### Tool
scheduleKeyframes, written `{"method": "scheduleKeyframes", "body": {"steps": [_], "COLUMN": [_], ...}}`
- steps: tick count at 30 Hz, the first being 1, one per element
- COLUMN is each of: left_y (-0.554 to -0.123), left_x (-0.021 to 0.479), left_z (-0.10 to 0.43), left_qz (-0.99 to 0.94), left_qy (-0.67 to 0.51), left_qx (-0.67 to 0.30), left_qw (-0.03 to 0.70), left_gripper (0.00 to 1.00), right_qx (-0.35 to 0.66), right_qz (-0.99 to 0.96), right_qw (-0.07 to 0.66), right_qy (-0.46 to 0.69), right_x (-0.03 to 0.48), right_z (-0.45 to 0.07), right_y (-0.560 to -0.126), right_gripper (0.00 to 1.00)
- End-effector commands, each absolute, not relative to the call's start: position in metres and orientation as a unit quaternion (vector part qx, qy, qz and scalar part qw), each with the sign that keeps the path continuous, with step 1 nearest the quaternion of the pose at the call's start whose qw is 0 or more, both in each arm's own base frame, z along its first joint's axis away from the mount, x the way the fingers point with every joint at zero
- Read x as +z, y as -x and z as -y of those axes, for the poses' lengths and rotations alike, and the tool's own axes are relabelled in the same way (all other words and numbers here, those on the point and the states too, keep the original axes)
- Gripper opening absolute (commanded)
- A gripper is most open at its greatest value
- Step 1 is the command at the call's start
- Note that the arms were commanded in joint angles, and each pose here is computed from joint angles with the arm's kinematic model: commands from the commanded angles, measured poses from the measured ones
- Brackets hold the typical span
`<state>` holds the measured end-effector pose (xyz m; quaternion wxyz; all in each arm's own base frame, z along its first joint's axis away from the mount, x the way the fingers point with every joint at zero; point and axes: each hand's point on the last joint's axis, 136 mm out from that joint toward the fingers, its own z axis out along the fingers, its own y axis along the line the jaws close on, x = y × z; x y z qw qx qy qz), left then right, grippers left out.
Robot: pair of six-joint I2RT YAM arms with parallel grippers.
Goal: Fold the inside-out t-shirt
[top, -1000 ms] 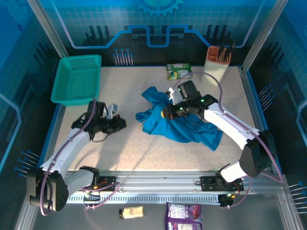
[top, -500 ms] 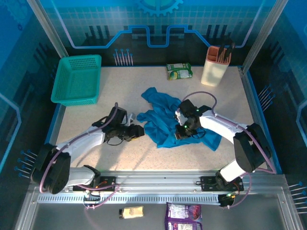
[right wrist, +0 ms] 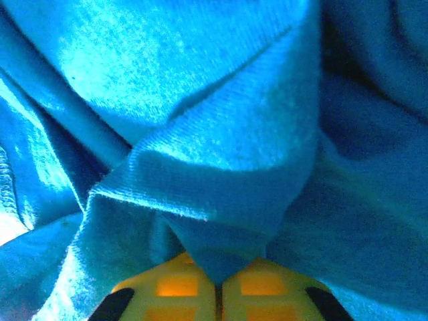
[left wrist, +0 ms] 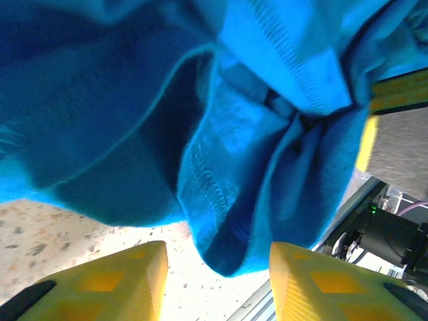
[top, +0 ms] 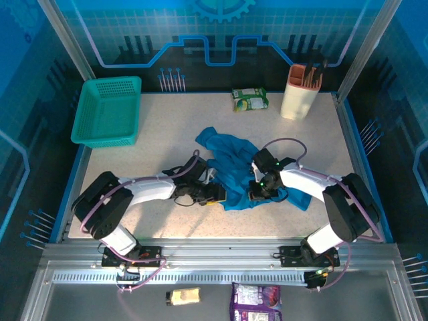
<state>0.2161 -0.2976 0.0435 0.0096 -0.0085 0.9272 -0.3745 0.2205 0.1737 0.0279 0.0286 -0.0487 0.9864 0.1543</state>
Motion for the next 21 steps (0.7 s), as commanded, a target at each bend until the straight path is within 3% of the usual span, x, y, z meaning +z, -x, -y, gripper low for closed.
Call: {"method": "scheduleKeyframes", "body": {"steps": [1,5,12,15,18,21], "left_y": [-0.215,-0.201,-0.18,-0.168,-0.163,-0.164], "left_x": [0.043,0.03,0.028,0.024,0.021,0.027], "left_z": [0.316,0.322,0.335,0.337,0.334,0.329], "left_qz": [-0.925,-0.934,-0.941,-0.943,-0.945,-0.943], "left_qy": [0.018,0.018,-0.008,-0.017,-0.012,0.001], "left_qx": [-0.379,-0.357,-0.338,-0.33,-0.325,-0.333], "left_qw": [0.006,-0.011,-0.029,-0.037,-0.036,-0.021], "left_gripper": [0.46,0.46,0.44,0.39,0.31,0.32], "right_qx": [0.17,0.167,0.173,0.233,0.302,0.318], "right_qz": [-0.984,-0.984,-0.98,-0.967,-0.948,-0.945], "right_qw": [0.045,0.063,0.094,0.101,0.099,0.068], "right_qy": [0.034,0.026,-0.003,-0.009,0.01,0.024], "right_x": [0.038,0.051,0.079,0.092,0.103,0.092], "right_z": [-0.174,-0.167,-0.155,-0.175,-0.214,-0.239], "right_y": [-0.223,-0.222,-0.213,-0.207,-0.205,-0.205], "right_gripper": [0.19,0.3,0.39,0.39,0.34,0.3]}}
